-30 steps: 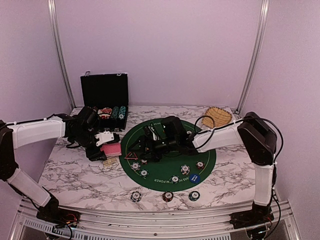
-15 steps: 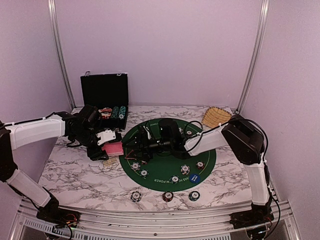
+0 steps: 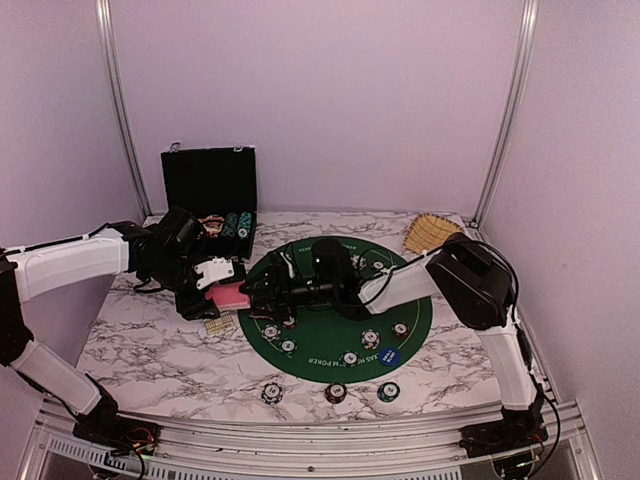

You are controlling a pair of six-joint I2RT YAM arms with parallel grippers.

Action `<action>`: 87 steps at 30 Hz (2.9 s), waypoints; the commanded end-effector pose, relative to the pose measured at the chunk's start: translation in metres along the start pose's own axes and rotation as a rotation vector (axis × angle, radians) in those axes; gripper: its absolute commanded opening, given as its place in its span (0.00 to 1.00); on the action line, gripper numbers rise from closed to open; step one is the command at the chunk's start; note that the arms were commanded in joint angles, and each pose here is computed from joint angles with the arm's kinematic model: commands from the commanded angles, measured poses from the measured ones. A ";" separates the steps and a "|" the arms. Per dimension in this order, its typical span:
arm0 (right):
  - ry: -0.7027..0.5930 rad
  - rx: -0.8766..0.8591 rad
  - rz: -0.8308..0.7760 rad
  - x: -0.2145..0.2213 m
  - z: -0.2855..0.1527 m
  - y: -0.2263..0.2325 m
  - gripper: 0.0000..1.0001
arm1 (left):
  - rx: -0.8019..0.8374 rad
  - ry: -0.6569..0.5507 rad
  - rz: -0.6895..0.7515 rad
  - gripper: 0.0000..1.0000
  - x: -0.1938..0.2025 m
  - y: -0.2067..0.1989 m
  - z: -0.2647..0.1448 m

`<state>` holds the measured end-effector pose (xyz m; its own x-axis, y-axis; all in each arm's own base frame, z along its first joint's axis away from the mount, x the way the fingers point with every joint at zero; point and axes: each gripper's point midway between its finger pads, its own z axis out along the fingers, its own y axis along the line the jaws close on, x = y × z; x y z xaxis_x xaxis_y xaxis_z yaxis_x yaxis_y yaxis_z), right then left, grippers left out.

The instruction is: Distribute texas hold em gaming equipment

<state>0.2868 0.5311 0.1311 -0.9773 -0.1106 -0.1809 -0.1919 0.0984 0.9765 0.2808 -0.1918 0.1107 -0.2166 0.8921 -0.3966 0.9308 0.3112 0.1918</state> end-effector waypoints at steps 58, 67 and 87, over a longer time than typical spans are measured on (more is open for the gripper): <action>0.060 -0.166 -0.001 0.014 0.030 0.036 0.11 | 0.125 -0.060 0.173 0.99 -0.030 -0.023 -0.006; 0.057 -0.184 0.005 0.016 0.025 0.039 0.12 | 0.089 -0.055 0.201 0.93 -0.025 -0.020 0.002; 0.072 -0.191 0.001 0.017 0.025 0.046 0.12 | 0.127 -0.081 0.189 0.77 -0.026 -0.027 0.016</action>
<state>0.2643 0.5568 0.1283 -0.9803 -0.1728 -0.0955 -0.0966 -0.0021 0.9953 0.2702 -0.2259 0.1112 -0.0233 0.9019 -0.4314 0.9779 0.1103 0.1777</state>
